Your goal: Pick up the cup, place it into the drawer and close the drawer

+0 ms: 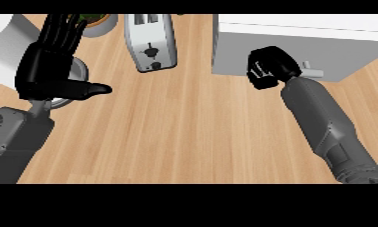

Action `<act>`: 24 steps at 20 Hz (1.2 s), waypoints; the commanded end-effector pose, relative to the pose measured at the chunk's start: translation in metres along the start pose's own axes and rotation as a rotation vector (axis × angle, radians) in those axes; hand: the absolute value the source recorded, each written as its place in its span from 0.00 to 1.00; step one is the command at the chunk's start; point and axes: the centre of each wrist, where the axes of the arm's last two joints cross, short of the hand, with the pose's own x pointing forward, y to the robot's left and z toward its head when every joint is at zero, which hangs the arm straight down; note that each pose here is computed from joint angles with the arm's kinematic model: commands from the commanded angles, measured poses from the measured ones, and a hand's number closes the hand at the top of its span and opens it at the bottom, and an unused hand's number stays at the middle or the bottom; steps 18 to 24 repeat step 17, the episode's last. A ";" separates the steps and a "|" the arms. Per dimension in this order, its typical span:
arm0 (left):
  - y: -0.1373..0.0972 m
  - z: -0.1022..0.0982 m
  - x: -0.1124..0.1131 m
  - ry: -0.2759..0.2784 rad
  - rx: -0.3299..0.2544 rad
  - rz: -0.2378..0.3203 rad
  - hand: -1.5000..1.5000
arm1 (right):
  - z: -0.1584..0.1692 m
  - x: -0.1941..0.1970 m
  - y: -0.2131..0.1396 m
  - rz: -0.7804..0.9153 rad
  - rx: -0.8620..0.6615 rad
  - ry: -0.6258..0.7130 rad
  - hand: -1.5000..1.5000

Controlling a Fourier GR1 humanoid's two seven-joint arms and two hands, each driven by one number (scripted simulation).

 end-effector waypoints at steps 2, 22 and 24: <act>0.006 -0.002 0.005 0.008 -0.042 0.012 0.00 | 0.000 -0.021 -0.051 -0.026 -0.034 0.110 1.00; -0.007 0.012 -0.022 0.020 -0.069 0.045 0.00 | 0.007 -0.031 -0.067 -0.119 -0.129 0.074 1.00; -0.007 0.012 -0.022 0.020 -0.069 0.045 0.00 | 0.007 -0.031 -0.067 -0.119 -0.129 0.074 1.00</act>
